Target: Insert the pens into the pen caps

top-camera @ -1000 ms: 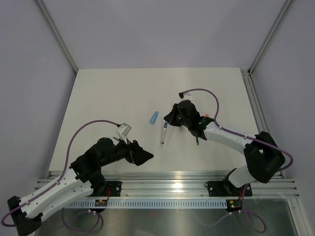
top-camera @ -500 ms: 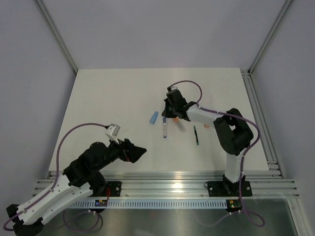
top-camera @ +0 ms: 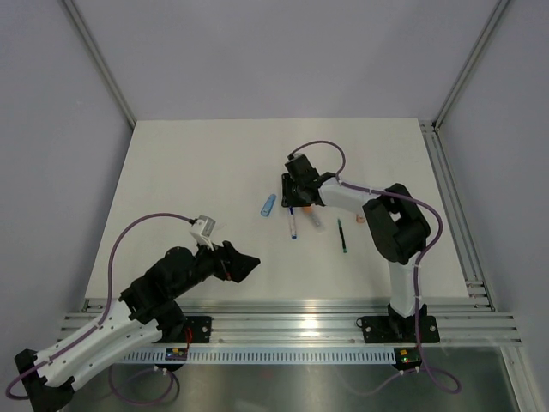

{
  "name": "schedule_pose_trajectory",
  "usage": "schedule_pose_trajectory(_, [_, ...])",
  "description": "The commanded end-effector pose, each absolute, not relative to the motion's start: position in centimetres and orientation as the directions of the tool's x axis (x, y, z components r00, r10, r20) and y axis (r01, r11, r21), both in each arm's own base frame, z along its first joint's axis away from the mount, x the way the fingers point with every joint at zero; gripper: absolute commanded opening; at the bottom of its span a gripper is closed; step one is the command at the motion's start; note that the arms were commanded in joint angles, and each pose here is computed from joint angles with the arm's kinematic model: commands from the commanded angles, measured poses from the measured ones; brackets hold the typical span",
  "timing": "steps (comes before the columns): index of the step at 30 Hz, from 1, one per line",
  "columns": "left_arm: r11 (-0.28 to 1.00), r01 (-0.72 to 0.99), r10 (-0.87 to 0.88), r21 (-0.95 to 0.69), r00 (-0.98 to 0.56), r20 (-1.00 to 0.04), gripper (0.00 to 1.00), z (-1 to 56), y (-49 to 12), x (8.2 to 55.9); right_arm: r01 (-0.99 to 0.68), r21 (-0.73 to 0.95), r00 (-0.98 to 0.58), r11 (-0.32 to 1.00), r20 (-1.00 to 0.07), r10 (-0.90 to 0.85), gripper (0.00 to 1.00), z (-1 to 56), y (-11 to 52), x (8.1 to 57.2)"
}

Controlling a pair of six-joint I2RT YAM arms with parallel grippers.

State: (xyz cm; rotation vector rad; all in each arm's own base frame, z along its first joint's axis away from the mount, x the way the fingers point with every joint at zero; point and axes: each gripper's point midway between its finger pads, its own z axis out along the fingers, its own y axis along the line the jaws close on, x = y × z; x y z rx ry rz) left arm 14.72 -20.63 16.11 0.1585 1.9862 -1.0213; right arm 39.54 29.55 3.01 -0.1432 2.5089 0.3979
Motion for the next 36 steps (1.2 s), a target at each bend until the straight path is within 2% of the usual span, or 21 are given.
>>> schedule_pose_trajectory(1, [0.615, 0.493, -0.303, -0.616, -0.573, -0.762, 0.99, 17.8, -21.3, 15.1, -0.215, 0.287, -0.764, 0.933, -0.645, 0.022, 0.49, 8.9, 29.7, 40.3])
schedule_pose_trajectory(6, [0.613, 0.505, -0.297, -0.608, -0.566, -0.769, 0.99, 17.9, -21.4, 15.2, -0.204, 0.316, -0.719, 0.926, -0.691, 0.078, 0.53, 12.9, 27.7, 38.3])
schedule_pose_trajectory(8, [0.608, 0.51, -0.295, -0.608, -0.566, -0.77, 0.99, 17.9, -21.5, 15.1, -0.175, 0.315, -0.718, 0.933, -0.689, 0.098, 0.48, 13.3, 25.5, 36.6])
schedule_pose_trajectory(12, [0.592, 0.526, -0.299, -0.61, -0.56, -0.773, 0.99, 18.5, -21.8, 15.1, -0.051, 0.25, -0.779, 0.967, -0.616, 0.118, 0.4, 9.7, 19.7, 32.8])
schedule_pose_trajectory(17, [0.586, 0.531, -0.3, -0.612, -0.559, -0.773, 0.99, 18.7, -22.1, 15.3, 0.055, 0.215, -0.811, 0.975, -0.56, 0.169, 0.4, 7.9, 15.3, 30.1])
schedule_pose_trajectory(21, [0.561, 0.55, -0.283, -0.618, -0.574, -0.768, 0.99, 18.8, -22.7, 14.9, 0.083, 0.131, -0.852, 0.988, -0.505, 0.139, 0.44, 5.9, 13.6, 29.5])
schedule_pose_trajectory(27, [0.567, 0.545, -0.278, -0.617, -0.579, -0.767, 0.99, 18.4, -22.6, 14.8, 0.086, 0.106, -0.89, 0.991, -0.439, 0.124, 0.46, 4.3, 13.6, 30.3])
schedule_pose_trajectory(34, [0.568, 0.551, -0.279, -0.611, -0.57, -0.773, 0.99, 18.4, -22.3, 14.7, 0.122, 0.088, -0.909, 0.989, -0.39, 0.147, 0.43, 2.7, 13.2, 31.2])
schedule_pose_trajectory(36, [0.568, 0.553, -0.276, -0.609, -0.569, -0.775, 0.99, 18.2, -22.3, 14.6, 0.126, 0.071, -0.911, 0.99, -0.387, 0.144, 0.39, 2.4, 13.1, 31.5])
